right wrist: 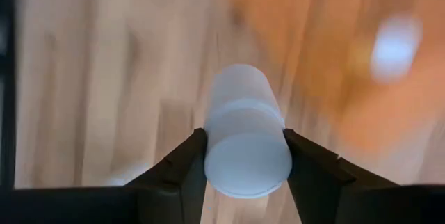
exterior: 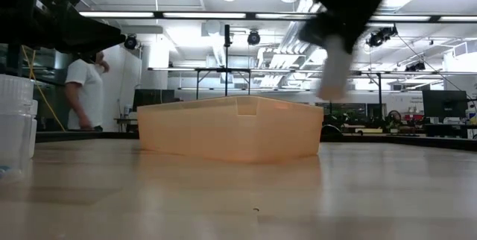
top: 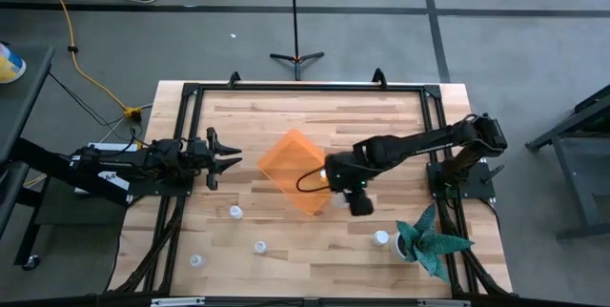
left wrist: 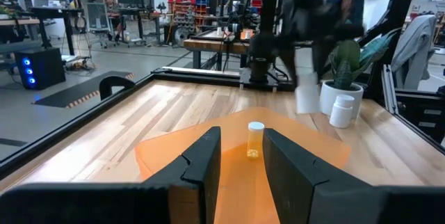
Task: Pick and place pill bottles into a basket
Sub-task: Put the top white pill bottle into the orange bin
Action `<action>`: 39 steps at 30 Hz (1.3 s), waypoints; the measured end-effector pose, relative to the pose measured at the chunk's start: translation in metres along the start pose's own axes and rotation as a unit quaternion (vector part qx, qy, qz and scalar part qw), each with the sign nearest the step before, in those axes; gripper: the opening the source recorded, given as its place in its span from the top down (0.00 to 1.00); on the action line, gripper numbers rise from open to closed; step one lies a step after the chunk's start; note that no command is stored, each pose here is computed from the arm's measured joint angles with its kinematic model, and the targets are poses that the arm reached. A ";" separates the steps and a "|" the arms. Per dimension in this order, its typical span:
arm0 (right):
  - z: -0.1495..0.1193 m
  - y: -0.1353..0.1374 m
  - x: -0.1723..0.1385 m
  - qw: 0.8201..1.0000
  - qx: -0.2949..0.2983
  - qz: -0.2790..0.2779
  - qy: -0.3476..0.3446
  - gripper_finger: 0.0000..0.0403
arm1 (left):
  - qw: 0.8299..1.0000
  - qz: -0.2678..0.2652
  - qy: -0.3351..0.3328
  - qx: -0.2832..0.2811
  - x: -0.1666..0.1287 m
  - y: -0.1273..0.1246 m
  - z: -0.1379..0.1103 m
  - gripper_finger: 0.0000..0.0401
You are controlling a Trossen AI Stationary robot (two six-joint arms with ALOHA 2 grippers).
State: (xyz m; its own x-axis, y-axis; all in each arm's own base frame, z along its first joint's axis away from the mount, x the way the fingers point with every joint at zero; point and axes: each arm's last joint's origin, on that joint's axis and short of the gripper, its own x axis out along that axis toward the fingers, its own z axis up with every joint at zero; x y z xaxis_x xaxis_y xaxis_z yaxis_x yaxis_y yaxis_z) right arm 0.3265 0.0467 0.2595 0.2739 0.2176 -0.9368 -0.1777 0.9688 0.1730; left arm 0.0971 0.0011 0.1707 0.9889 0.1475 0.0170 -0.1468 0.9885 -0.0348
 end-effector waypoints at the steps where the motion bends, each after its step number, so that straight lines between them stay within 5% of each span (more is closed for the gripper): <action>1: 0.008 -0.001 -0.005 0.999 -0.017 -0.002 -0.031 0.62 | 1.000 0.000 0.000 0.000 0.000 0.000 0.000 0.64; 6: 0.032 -0.023 -0.020 0.985 -0.062 -0.068 -0.145 0.63 | 1.000 0.000 0.000 0.000 0.000 0.000 0.000 0.64; 11: 0.042 -0.059 -0.012 0.977 -0.057 -0.104 -0.179 0.61 | 1.000 0.000 0.000 0.000 0.000 0.000 0.000 0.64; 23: 0.063 -0.115 0.014 0.994 -0.029 -0.097 -0.034 0.63 | 1.000 -0.001 0.000 -0.002 0.000 0.000 0.000 0.64; 39: 0.062 -0.128 0.049 0.993 -0.028 -0.061 0.095 0.60 | 1.000 -0.001 0.000 -0.001 0.000 0.000 0.000 0.64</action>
State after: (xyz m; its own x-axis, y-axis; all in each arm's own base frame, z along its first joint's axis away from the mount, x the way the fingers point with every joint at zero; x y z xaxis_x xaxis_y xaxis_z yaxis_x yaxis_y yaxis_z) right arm 0.4214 -0.0589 0.2102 0.1151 0.0670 -0.9911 -0.2070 0.9774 0.0420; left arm 0.0971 0.0011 0.1706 0.9891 0.1460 0.0170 -0.1453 0.9887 -0.0371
